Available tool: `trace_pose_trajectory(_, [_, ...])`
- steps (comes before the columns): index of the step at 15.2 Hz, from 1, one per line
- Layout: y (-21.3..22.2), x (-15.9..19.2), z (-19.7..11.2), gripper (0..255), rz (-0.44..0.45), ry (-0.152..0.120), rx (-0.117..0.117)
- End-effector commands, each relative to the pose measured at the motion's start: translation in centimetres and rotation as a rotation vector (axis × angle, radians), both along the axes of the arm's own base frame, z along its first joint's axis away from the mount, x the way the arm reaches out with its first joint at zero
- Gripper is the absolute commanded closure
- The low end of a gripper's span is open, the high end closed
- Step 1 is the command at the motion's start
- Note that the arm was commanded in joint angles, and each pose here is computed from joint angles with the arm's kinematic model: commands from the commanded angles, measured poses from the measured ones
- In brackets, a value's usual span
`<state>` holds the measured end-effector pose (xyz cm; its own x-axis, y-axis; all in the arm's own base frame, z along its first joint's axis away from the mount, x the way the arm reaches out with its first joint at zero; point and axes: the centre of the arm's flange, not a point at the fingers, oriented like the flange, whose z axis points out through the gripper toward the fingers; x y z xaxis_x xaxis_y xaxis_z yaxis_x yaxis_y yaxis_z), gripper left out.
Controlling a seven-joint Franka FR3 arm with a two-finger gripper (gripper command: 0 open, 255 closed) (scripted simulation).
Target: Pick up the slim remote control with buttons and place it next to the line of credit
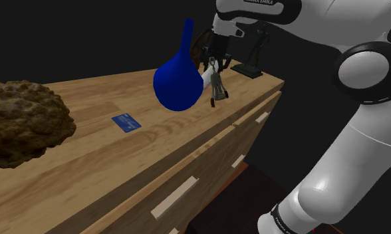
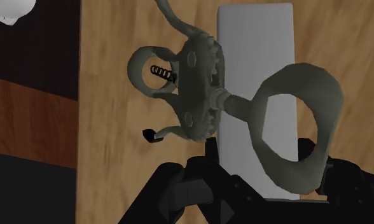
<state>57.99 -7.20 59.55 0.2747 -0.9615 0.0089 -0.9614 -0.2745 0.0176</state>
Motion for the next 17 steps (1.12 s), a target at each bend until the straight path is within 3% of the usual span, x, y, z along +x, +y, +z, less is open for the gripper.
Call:
trace_pose_trajectory(1, [2.4, -0.9, 0.0, 255, -0.001, 0.001, 0.000])
trace_pose_trajectory(17, [22.2, -8.0, 0.1, 255, -0.001, 0.001, 0.000])
